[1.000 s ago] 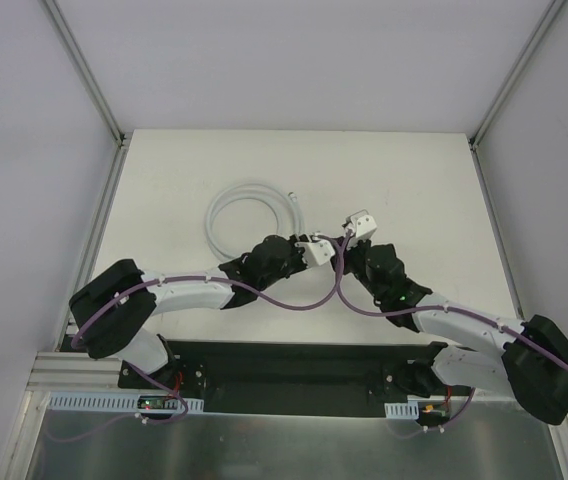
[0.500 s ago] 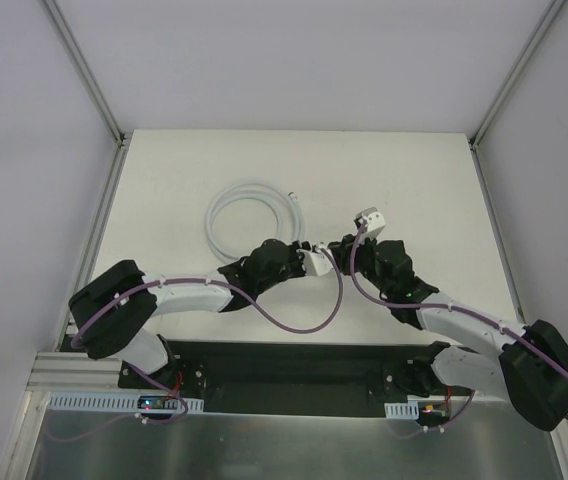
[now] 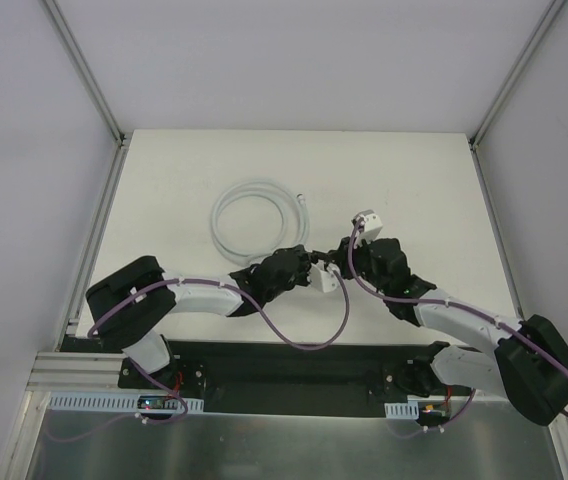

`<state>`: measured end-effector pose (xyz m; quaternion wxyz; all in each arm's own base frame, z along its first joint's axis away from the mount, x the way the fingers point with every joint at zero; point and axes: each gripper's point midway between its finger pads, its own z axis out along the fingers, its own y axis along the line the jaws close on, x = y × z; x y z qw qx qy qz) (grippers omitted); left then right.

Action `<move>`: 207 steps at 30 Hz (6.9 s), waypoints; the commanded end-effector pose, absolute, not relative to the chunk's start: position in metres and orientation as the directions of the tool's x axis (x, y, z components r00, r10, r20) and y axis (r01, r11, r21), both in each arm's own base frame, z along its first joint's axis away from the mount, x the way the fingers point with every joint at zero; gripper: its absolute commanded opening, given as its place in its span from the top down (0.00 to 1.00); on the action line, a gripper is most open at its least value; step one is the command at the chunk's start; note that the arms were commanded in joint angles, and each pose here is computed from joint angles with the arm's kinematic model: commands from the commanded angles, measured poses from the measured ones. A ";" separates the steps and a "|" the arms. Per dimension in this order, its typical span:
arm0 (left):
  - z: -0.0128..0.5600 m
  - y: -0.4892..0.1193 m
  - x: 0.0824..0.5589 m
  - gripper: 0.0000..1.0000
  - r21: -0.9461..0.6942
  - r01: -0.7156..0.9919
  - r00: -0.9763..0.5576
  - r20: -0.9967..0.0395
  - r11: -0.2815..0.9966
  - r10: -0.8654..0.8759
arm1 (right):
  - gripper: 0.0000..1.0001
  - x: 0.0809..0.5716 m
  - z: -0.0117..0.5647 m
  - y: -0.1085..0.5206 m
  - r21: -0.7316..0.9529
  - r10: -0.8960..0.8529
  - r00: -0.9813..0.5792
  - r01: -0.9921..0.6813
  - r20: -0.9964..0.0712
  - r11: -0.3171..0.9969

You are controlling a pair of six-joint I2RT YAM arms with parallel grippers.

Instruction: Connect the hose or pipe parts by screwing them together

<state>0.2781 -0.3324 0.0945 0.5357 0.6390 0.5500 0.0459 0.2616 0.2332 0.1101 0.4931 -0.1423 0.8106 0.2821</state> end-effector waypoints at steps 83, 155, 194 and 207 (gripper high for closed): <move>0.166 -0.319 0.363 0.53 0.019 0.820 -0.197 -0.929 0.571 0.313 | 0.33 0.342 0.225 0.195 0.561 0.291 -0.541 -0.441 -0.789 0.701; 0.071 -0.364 0.441 0.48 -0.036 0.996 -0.082 -0.773 0.086 0.629 | 0.11 0.358 0.237 0.159 0.631 0.428 -0.479 -0.434 -0.766 0.643; 0.071 -0.379 0.391 0.65 -0.027 0.999 -0.044 -0.752 0.036 0.658 | 0.11 0.347 0.242 0.133 0.644 0.485 -0.428 -0.420 -0.762 0.640; 0.057 -0.375 0.383 0.51 -0.025 0.999 -0.051 -0.727 0.049 0.685 | 0.11 0.345 0.240 0.129 0.653 0.499 -0.426 -0.412 -0.754 0.635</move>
